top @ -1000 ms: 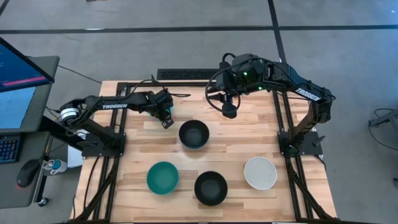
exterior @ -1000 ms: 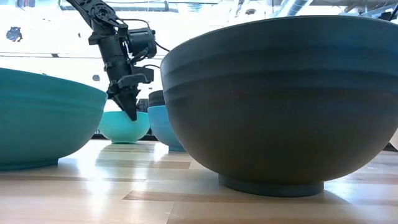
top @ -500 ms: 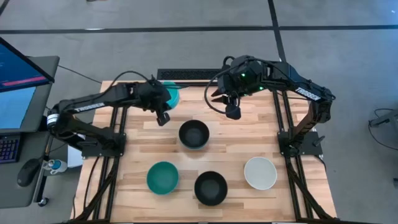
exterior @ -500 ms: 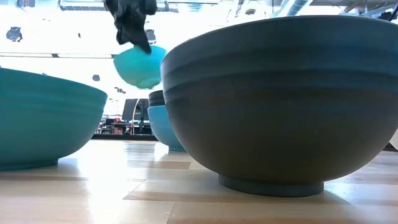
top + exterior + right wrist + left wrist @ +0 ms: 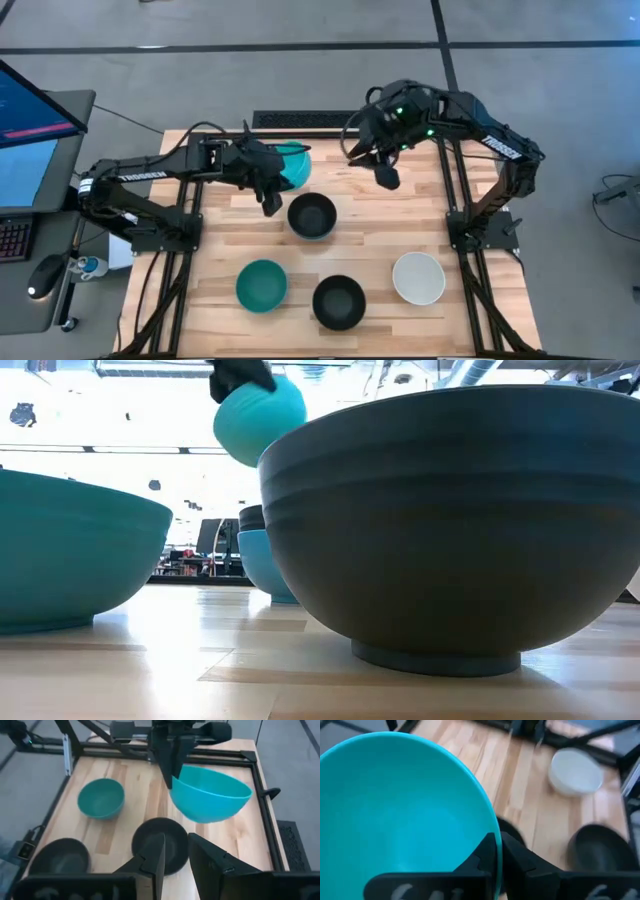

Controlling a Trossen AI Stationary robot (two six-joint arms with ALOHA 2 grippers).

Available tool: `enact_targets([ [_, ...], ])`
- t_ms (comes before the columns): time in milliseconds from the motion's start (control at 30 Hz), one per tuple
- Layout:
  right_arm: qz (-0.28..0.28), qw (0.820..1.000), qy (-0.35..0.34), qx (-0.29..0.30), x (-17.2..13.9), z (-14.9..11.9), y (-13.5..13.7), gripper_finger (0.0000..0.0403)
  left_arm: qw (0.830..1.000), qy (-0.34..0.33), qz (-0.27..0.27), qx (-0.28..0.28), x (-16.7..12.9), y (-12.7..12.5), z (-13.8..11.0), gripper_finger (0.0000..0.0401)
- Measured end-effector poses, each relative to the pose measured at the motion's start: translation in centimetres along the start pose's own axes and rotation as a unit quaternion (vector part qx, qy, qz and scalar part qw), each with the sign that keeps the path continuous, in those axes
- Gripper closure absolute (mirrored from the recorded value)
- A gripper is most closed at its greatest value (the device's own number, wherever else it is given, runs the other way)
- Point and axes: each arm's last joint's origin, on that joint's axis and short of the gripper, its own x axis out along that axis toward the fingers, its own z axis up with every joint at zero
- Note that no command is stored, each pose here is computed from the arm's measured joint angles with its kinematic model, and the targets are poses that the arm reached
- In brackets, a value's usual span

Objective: Nest bowls inside each other
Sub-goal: Stack the light blue bowl on top of the stacked black bowl

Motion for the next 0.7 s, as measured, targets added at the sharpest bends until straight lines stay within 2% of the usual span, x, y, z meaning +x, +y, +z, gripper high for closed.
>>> enact_targets([
  [200, 0.021, 0.998, -0.058, -0.004, -4.8, -1.1, 0.2, 0.0314, 1.0, -0.013, -0.005, -0.018, 0.5, -0.1, 0.4, 0.0401],
  [300, 0.036, 0.995, -0.09, -0.003, -5.7, -2.5, 0.5, 0.0326, 0.999, -0.027, -0.009, -0.039, 1.0, -0.2, 0.7, 0.0401],
  [467, 0.034, 0.992, -0.124, 0.019, -5.1, -6.7, 0.8, 0.0335, 0.995, -0.074, -0.025, -0.055, 1.8, -0.6, 1.8, 0.0401],
  [600, 0.032, 0.989, -0.142, 0.014, -3.8, -9.7, 1.4, 0.0335, 0.995, -0.072, -0.014, -0.073, 2.5, -0.6, 1.8, 0.0401],
  [700, 0.028, 0.988, -0.15, 0.018, -3.1, -11.5, 1.7, 0.0335, 0.995, -0.031, -0.012, -0.091, 3.9, -0.8, 1.1, 0.0401],
])
